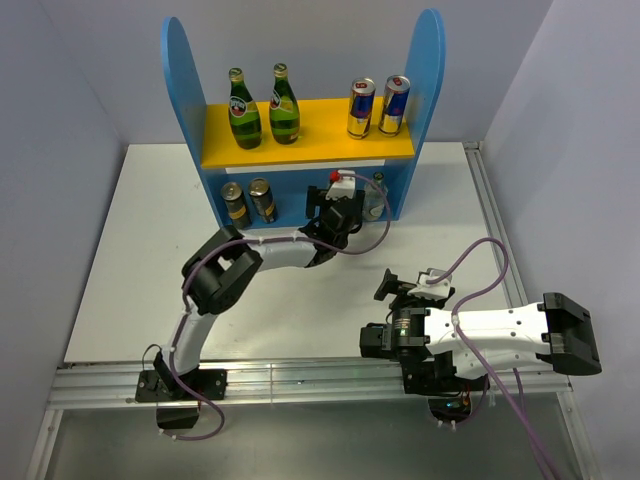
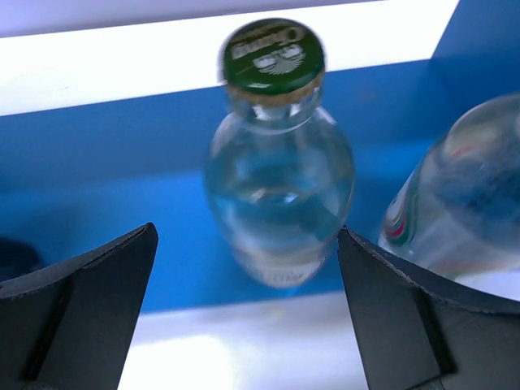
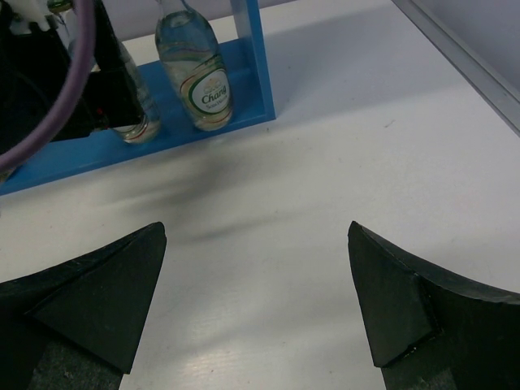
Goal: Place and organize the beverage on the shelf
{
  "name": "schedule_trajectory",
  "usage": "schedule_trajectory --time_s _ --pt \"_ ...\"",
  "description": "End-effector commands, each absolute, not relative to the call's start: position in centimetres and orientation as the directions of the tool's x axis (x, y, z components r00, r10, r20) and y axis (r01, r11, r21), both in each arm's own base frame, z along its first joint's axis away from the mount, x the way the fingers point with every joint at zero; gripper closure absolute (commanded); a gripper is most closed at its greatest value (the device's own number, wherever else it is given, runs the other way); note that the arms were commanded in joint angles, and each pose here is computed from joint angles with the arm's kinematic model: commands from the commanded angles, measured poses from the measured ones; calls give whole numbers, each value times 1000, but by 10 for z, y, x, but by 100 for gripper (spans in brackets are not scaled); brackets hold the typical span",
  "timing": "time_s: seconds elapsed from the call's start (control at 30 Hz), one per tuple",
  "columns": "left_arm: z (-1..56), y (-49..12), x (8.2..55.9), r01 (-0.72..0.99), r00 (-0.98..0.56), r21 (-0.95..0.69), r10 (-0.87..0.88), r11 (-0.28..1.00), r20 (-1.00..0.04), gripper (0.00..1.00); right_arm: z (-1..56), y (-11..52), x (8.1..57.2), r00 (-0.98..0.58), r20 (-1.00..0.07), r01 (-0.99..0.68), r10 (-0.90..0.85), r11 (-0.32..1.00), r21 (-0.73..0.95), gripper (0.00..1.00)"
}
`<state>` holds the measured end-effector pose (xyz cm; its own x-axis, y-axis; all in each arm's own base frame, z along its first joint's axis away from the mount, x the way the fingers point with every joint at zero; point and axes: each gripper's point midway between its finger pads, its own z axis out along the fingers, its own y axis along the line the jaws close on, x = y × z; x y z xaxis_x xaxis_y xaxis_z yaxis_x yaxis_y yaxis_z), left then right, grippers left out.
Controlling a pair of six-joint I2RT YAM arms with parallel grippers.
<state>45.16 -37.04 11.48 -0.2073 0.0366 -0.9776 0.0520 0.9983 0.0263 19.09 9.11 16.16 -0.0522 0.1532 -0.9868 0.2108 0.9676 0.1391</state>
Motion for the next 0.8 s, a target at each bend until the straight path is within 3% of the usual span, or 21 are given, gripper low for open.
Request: schedule_trajectory --time_s 0.0,0.37,0.57,0.63,0.67,0.7,0.77 --pt "177 -360 439 24 -131 -82 -78 996 -988 1 190 101 196 59 -958 157 282 945 287 0" --pt "197 -342 375 63 -233 -120 -103 991 -967 1 190 105 196 50 -965 162 258 951 263 0" --pt "213 -331 305 105 -302 -152 -114 983 -946 1 192 113 196 5 -978 183 208 961 206 0" --pt "213 -315 275 104 -361 -87 -44 991 -932 1 210 130 194 -37 -976 177 213 963 203 0" --pt "229 -300 265 53 -364 -147 -118 988 -924 1 219 134 192 -64 -989 161 134 979 122 0" --pt "230 -284 248 45 -398 -97 -71 994 -914 1 242 147 190 -79 -981 146 175 976 162 0" --pt "259 -261 230 8 -392 -197 -178 980 -902 1 260 156 183 -146 -983 107 115 989 100 0"
